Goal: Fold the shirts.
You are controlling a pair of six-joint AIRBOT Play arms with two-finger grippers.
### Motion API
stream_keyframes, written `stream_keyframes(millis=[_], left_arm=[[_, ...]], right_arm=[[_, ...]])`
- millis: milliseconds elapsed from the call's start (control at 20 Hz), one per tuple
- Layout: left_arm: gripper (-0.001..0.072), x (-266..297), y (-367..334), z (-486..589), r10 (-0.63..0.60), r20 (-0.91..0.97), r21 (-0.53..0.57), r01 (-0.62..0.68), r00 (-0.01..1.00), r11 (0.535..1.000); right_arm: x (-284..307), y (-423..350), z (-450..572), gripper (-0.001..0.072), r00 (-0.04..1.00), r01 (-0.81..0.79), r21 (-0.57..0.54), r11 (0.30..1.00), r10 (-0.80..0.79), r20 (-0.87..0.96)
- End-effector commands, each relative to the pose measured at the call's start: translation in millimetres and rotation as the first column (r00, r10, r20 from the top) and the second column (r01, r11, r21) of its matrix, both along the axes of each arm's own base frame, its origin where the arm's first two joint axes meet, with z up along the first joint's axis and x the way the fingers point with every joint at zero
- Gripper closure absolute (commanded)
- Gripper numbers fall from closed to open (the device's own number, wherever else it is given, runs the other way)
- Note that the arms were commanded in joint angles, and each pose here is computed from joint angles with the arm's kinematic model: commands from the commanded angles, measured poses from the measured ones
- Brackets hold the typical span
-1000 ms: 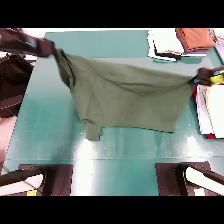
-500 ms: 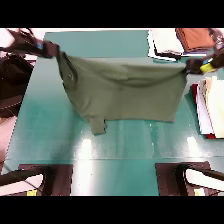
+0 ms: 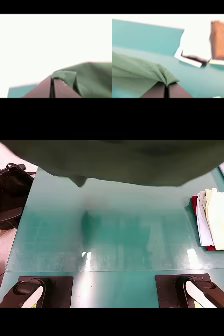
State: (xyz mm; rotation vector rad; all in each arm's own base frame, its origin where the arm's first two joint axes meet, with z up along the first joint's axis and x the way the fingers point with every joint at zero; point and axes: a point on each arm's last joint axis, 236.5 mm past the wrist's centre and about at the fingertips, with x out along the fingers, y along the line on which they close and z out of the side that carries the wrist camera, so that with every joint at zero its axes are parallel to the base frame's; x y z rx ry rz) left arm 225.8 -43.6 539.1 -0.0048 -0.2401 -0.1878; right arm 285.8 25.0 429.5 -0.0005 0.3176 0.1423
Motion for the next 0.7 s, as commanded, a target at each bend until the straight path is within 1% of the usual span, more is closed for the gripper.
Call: stream_keyframes(millis=[0, 100, 150, 250, 300, 350, 450, 550, 650], left_arm=[[0.0688, -72.8, 10.7, 43.3, -0.001, 0.165, -0.046, 0.009, 0.986, 0.999], [0.0688, -69.4, 10.2, 46.1, -0.002, 0.164, -0.049, 0.01, 0.986, 0.999], [0.0688, -51.3, 7.4, 35.3, -0.004, 0.11, -0.04, 0.009, 0.994, 0.999], [0.0687, 5.2, -4.1, -8.7, -0.02, -0.085, -0.013, 0.019, 0.996, 1.0], [0.0686, 39.6, -11.5, -41.5, -0.027, -0.216, 0.004, 0.029, 0.976, 1.0], [0.0686, 77.2, -18.4, -83.4, -0.025, -0.365, 0.032, 0.039, 0.931, 0.999], [0.0685, 144.9, -28.9, -176.6, 0.0, -0.628, 0.088, 0.071, 0.778, 0.994], [0.0685, 201.0, -37.6, -271.0, 0.023, -0.806, 0.103, 0.102, 0.591, 0.989], [0.0684, 243.1, -49.2, -361.6, 0.017, -0.911, 0.071, 0.116, 0.412, 0.991]], right_arm=[[-46.6, -6.7, 27.9, 0.0691, 0.994, 0.06, 0.006, 0.998, -0.06, 0.09], [-43.9, -6.8, 14.6, 0.0691, 0.998, 0.06, 0.013, 0.998, -0.061, 0.031], [-37.4, -6.8, 2.4, 0.0691, 0.998, 0.059, 0.02, 0.998, -0.058, -0.023], [-13.0, -9.7, -38.4, 0.0691, 0.979, 0.061, 0.029, 0.998, -0.054, -0.197], [3.6, -11.7, -66.0, 0.0691, 0.952, 0.059, 0.028, 0.998, -0.048, -0.303], [20.7, -13.4, -94.9, 0.0691, 0.917, 0.058, 0.031, 0.998, -0.041, -0.397], [55.6, -12.3, -167.6, 0.0691, 0.814, 0.049, 0.041, 0.998, -0.016, -0.581], [77.6, -10.6, -251.8, 0.0691, 0.665, 0.052, 0.054, 0.997, 0.006, -0.747], [90.5, -10.3, -330.3, 0.0691, 0.517, 0.07, 0.068, 0.995, 0.022, -0.855]])
